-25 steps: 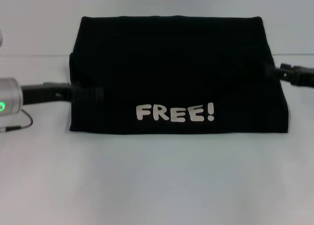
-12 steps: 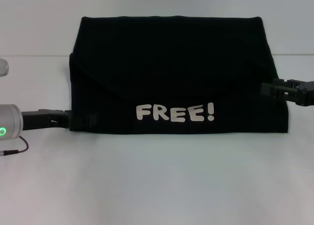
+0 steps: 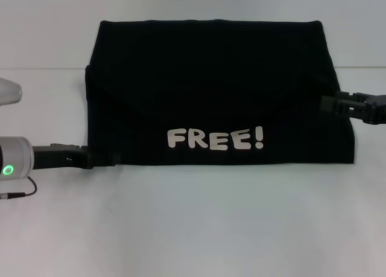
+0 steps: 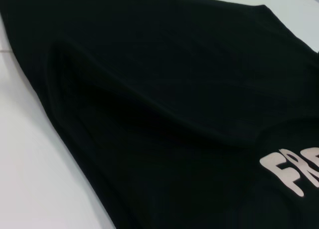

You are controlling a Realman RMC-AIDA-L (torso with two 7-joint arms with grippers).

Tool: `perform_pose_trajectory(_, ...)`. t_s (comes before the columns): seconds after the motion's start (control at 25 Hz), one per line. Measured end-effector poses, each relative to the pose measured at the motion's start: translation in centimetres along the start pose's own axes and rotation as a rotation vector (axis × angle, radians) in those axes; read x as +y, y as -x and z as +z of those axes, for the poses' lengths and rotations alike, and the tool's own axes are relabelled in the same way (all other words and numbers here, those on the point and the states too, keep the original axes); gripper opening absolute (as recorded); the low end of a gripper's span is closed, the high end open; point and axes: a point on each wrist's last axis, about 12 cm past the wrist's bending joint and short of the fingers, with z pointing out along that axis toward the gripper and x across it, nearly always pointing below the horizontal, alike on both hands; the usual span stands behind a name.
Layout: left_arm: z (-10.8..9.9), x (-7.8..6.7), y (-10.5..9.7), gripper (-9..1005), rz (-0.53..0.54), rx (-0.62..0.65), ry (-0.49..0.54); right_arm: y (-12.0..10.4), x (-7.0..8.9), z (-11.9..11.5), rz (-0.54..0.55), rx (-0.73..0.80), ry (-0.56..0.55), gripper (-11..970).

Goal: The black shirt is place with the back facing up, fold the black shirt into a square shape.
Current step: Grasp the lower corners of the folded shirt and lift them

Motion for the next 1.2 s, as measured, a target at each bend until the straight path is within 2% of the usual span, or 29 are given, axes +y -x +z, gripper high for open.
perform_pose_trajectory(0.52, 0.2, 0.0, 0.0, 762, 0.031, 0.020, 0.021, -0.3, -0.1, -0.3, 0.009, -0.002, -0.008, 687)
perform_pose_trajectory(0.76, 0.2, 0.0, 0.2, 504, 0.042, 0.020, 0.021, -0.5, -0.5, -0.6, 0.016, 0.019, -0.031, 684)
perform_pose_trajectory(1.16, 0.1, 0.0, 0.6, 75, 0.052, 0.020, 0.015, -1.6, -2.7, -1.6, 0.123, 0.174, -0.217, 679)
perform_pose_trajectory(1.2, 0.1, 0.0, 0.6, 61, 0.053, 0.020, 0.014, -1.6, -2.8, -1.7, 0.133, 0.185, -0.233, 678)
